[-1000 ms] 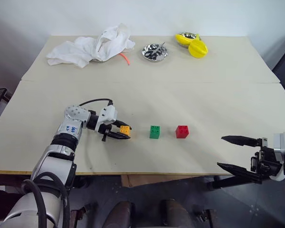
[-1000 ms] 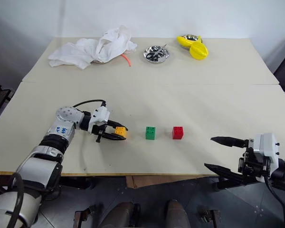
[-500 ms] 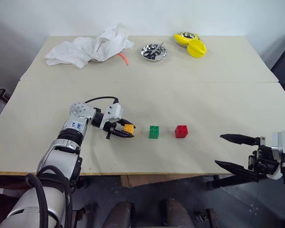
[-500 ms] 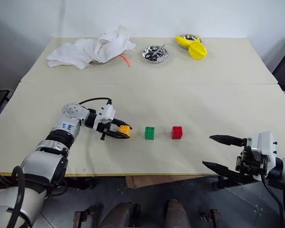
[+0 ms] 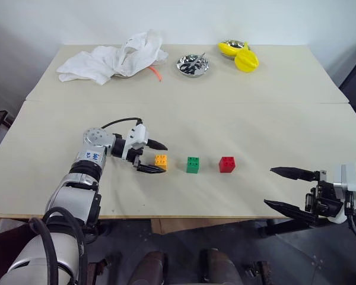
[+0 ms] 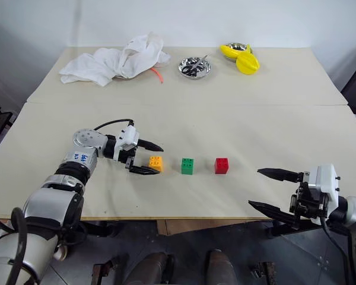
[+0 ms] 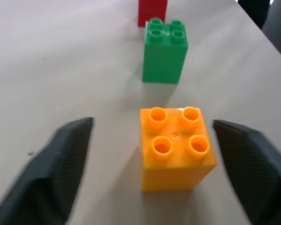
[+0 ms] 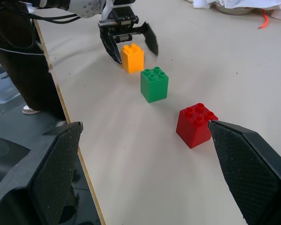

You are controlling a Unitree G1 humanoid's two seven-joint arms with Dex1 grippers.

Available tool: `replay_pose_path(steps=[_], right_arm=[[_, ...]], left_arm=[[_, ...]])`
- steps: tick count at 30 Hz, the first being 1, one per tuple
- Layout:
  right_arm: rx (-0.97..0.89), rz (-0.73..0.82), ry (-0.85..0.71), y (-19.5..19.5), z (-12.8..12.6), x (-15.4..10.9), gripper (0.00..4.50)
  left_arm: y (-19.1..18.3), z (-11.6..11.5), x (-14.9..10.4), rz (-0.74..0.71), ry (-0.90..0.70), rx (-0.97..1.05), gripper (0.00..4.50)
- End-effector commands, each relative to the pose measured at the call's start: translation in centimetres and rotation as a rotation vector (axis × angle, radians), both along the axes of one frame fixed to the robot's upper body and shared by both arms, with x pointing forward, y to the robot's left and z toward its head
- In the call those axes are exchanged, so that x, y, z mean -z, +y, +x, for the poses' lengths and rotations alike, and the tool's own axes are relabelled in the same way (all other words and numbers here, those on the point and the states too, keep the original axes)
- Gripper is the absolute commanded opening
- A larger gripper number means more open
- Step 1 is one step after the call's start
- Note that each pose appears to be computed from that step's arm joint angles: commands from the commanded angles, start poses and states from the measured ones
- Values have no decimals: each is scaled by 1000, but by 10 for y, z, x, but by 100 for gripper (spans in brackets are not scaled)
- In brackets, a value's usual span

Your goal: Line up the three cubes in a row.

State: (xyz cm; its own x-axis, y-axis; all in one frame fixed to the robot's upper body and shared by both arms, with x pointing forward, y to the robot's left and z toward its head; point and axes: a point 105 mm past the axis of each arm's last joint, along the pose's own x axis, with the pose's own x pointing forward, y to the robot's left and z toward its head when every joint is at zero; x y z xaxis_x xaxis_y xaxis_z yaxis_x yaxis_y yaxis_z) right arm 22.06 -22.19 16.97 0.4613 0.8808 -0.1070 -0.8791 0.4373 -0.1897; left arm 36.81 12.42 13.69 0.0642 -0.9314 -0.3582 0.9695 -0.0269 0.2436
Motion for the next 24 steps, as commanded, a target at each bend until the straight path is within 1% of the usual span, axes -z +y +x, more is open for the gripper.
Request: replay_pose_path(steps=[1, 4, 8, 10, 13, 15, 19, 24], right_arm=[[-19, 7, -30, 4, 0, -4, 450], [-24, 7, -29, 3, 1, -3, 450], [-43, -6, -24, 0, 4, 0, 450], [-53, -12, -23, -1, 7, -1, 450], [-76, -51, -16, -7, 10, 3, 450], [-82, -62, -13, -11, 12, 6, 450], [-104, -84, -9, -14, 15, 10, 450], [-116, -81, -11, -15, 21, 12, 450]], left_arm=[[25, -5, -16, -34, -84, -15, 448], [51, -14, -17, -35, -106, -58, 448], [91, -39, -22, -98, -123, -178, 448], [107, -57, -21, -125, -111, -251, 448], [129, -87, -9, -83, -136, -395, 448], [139, -101, -9, -103, -155, -492, 448], [147, -116, -14, -137, -178, -614, 448], [145, -131, -10, -125, -161, -649, 448]])
